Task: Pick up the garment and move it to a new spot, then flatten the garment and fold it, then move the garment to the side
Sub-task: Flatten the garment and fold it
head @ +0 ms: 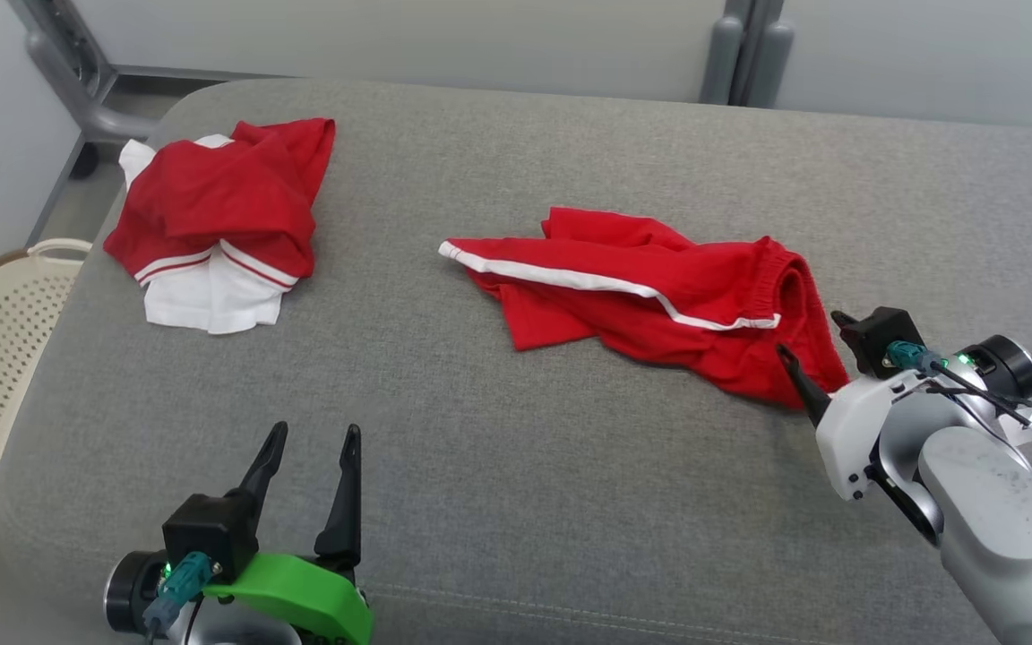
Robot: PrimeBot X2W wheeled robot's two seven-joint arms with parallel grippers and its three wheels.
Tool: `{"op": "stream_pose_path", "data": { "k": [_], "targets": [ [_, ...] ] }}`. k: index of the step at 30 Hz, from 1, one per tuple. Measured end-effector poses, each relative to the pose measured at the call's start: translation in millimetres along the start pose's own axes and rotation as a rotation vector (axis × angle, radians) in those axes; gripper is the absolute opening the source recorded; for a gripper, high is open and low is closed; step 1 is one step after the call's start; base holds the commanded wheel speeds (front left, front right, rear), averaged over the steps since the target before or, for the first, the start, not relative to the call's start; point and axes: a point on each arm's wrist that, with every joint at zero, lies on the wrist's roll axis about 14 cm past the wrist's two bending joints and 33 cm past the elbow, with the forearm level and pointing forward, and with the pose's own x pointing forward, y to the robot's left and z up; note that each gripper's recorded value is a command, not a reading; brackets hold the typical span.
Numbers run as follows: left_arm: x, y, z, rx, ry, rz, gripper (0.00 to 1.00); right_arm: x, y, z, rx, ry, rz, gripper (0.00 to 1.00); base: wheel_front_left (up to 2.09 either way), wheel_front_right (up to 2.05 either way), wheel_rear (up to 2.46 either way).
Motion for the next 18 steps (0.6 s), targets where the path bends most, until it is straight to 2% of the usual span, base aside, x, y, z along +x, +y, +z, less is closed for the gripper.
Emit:
{"op": "stream_pose_path", "data": {
  "k": [6,14,15,18],
  "targets": [
    [-2.6,13.3,-8.8,0.000,0.027,0.044,1.00,28.6,16.0,-14.4,-0.026,0.053,0.074,1.00,0.00,0.00,0.00],
    [-6.0,25.0,-16.3,0.001,0.048,0.086,1.00,49.7,27.0,-21.3,-0.125,0.068,0.141,1.00,0.00,0.00,0.00],
    [-6.0,25.2,-16.6,0.001,0.049,0.087,1.00,50.0,27.9,-22.2,-0.132,0.069,0.145,0.96,0.00,0.00,0.00],
    [-5.6,24.7,-16.8,0.002,0.049,0.085,1.00,48.6,27.2,-24.8,-0.153,0.074,0.150,0.47,0.00,0.00,0.00]
  ]
}}
